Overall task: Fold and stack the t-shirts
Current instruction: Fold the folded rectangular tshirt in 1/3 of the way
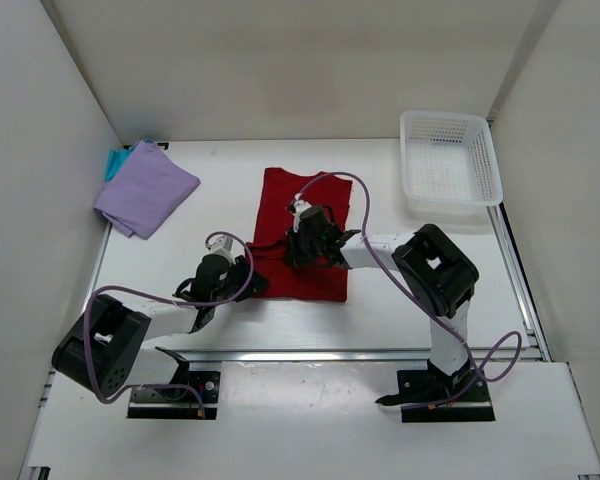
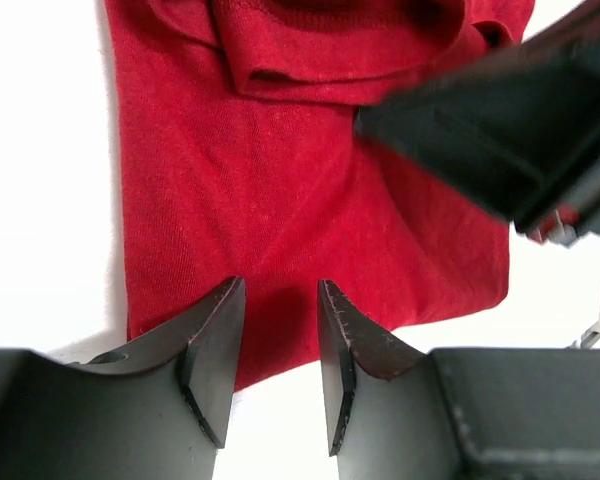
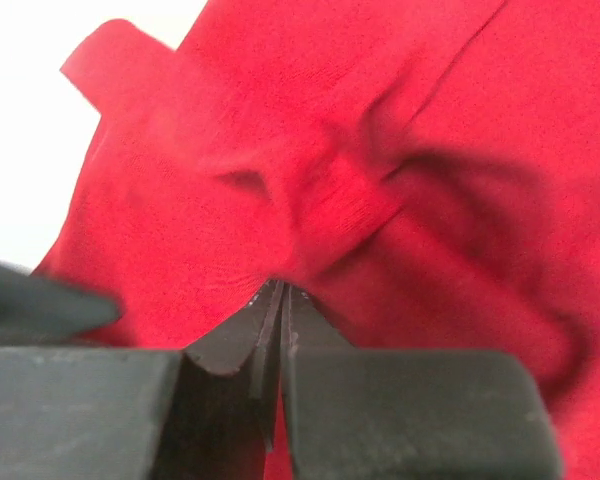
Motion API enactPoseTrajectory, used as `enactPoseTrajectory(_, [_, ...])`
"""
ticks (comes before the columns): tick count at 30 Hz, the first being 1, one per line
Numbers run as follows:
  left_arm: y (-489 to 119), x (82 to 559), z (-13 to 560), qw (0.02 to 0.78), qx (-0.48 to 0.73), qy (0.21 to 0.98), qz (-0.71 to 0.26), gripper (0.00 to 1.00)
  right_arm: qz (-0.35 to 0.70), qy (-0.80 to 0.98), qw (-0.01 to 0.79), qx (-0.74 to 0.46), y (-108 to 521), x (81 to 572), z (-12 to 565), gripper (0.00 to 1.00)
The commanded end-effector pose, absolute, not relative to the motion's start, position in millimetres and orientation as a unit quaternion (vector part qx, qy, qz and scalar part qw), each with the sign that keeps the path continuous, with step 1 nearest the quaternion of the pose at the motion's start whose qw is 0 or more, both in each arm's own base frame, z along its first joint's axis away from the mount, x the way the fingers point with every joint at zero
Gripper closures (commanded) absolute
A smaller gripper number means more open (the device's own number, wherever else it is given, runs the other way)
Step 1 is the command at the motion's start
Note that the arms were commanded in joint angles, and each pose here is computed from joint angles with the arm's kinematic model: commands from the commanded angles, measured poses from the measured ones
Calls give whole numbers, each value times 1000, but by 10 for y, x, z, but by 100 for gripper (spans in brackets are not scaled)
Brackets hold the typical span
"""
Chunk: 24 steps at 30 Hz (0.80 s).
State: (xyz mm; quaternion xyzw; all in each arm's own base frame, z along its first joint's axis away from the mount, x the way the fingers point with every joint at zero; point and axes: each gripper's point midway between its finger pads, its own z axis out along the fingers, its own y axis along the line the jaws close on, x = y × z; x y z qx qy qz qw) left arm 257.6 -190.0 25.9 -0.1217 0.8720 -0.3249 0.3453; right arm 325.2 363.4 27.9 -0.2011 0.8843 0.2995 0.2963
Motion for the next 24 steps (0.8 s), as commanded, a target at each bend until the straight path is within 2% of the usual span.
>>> enactPoseTrajectory(1, [-1799, 2435, 104, 328, -128, 883, -310, 53, 226, 861, 414, -191, 3511, 3853, 445, 100])
enactPoseTrajectory(5, [-1759, 2428, 106, 329, -126, 886, -302, 53, 202, 847, 463, -166, 3511, 4412, 758, 100])
enactPoseTrajectory(8, [-1731, 2408, 134, 331, -130, 884, -304, 53, 191, 829, 502, -156, 3532, 4813, 1242, 100])
enactPoseTrajectory(10, [-1751, 2414, 214, 339, -127, 880, -307, 53, 197, 832, 494, -156, 3513, 4759, 1435, 100])
enactPoseTrajectory(12, [-1781, 2457, 344, 352, -120, 874, -312, 52, 235, 813, 508, -158, 3504, 4544, 1881, 99])
enactPoseTrajectory(19, [-1585, 2589, 609, 385, -115, 871, -282, 47, 315, 851, 393, -147, 3149, 3259, 1133, 100])
enactPoseTrajectory(21, [-1472, 2563, 574, 386, -107, 878, -262, 35, 330, 861, 362, -137, 2959, 2854, 877, 100])
enactPoseTrajectory(22, [-1451, 2565, 581, 387, -106, 879, -257, 31, 326, 862, 363, -136, 2930, 2803, 859, 100])
enactPoseTrajectory(23, [-1415, 2526, 554, 384, -98, 885, -243, 12, 319, 870, 351, -136, 2839, 2660, 767, 100])
enactPoseTrajectory(24, [-1383, 2526, 534, 389, -89, 888, -228, 2, 311, 875, 347, -133, 2768, 2578, 707, 97])
